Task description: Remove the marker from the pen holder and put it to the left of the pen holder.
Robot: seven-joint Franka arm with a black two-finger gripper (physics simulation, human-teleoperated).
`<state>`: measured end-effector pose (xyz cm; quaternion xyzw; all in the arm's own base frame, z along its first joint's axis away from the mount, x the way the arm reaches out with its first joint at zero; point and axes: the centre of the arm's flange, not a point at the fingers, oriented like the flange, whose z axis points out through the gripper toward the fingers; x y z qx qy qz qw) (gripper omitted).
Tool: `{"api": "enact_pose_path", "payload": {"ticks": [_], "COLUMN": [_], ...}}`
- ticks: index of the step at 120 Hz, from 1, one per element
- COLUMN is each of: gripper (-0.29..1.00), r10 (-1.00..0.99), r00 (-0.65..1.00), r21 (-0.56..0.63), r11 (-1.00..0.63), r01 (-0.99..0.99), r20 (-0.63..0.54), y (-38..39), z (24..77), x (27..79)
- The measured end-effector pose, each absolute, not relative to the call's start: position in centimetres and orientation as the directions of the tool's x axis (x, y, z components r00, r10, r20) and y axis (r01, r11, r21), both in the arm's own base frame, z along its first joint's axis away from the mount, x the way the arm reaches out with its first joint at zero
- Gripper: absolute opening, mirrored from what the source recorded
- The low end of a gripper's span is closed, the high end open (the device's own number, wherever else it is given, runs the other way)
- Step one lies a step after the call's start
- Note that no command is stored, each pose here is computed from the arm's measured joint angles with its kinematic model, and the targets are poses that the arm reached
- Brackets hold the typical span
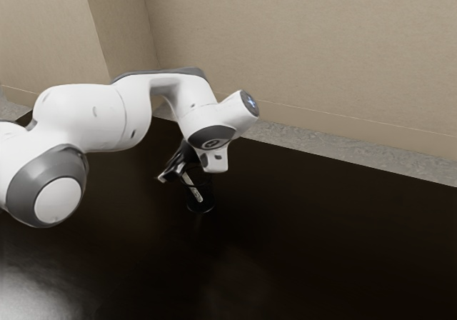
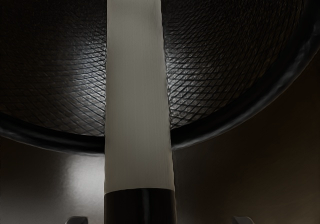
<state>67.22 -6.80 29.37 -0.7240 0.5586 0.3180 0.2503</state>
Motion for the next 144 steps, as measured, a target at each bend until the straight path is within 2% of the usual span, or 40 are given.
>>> {"api": "enact_pose_path", "payload": {"ticks": [24, 49, 94, 116, 144], "gripper": [0.33, 0.34, 0.05, -0.02, -0.05], "r10": [-0.668, -0.689, -0.698, -0.691, -0.660], "r00": [0.156, 0.206, 0.286, 0.314, 0.421], "r21": [0.003, -0.033, -0.071, -0.098, -0.212], "r11": [-0.230, -0.255, -0.320, -0.333, -0.375], "r01": [-0.973, -0.966, -0.945, -0.938, -0.902], "r20": [-0.728, -0.695, -0.657, -0.651, -0.622], "y": [-8.5, -8.4, -8.3, -8.3, -5.7], "z": [30.0, 30.9, 31.1, 31.7, 40.0], "x": [67.2, 68.2, 68.4, 68.5, 68.3]}}
